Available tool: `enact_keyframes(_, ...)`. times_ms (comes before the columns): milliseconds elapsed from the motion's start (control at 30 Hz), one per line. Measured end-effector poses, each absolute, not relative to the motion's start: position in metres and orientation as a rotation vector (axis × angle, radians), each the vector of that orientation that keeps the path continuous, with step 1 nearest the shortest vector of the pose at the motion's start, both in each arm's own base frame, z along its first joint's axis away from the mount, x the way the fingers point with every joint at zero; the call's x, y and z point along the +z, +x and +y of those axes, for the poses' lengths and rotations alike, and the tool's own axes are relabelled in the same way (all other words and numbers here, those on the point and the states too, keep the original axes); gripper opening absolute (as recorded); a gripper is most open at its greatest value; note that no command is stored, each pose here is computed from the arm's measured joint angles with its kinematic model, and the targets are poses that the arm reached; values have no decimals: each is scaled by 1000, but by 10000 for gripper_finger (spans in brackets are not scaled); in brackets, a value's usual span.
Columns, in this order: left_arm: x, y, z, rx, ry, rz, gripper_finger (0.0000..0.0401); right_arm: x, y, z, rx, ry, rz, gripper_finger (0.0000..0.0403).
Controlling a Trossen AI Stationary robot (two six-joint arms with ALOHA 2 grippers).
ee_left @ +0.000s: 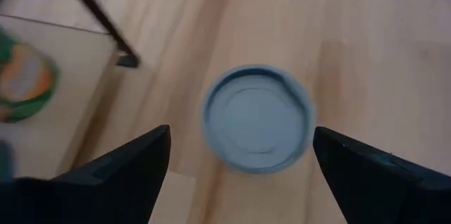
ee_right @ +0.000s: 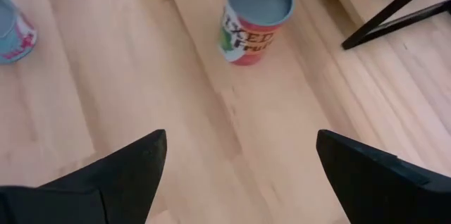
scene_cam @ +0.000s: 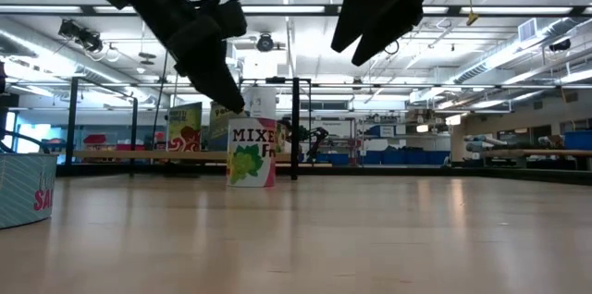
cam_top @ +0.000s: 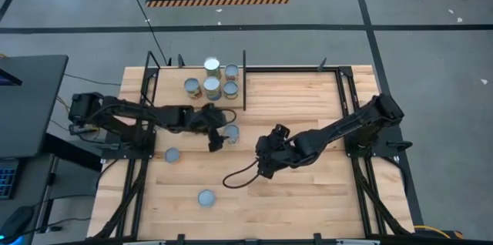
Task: Pick and place cans onto a shelf
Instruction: Put the canned mixed fruits on the shelf
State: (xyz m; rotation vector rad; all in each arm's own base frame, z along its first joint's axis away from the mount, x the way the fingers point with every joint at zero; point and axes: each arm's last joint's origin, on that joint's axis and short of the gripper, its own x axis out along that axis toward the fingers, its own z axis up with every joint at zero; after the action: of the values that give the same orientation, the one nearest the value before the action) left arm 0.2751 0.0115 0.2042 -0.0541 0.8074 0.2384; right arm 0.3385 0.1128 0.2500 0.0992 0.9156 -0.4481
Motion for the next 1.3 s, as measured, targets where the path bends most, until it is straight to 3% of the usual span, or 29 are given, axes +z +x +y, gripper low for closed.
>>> enact_keyframes(267, 223, 284, 22, 122, -144, 751, 354, 250, 337, 119, -430, 108, 914, 374)
enact_keyframes(567, 232, 286, 29, 205, -129, 746, 353, 249, 337, 119, -430, 124, 917, 374)
enact_keyframes(833, 235, 289, 27, 202, -144, 706, 306, 249, 337, 119, -429, 122, 918, 374)
enact_keyframes(1300, 199, 311, 23, 157, -114, 823, 395, 249, 336, 121, -423, 120, 930, 374)
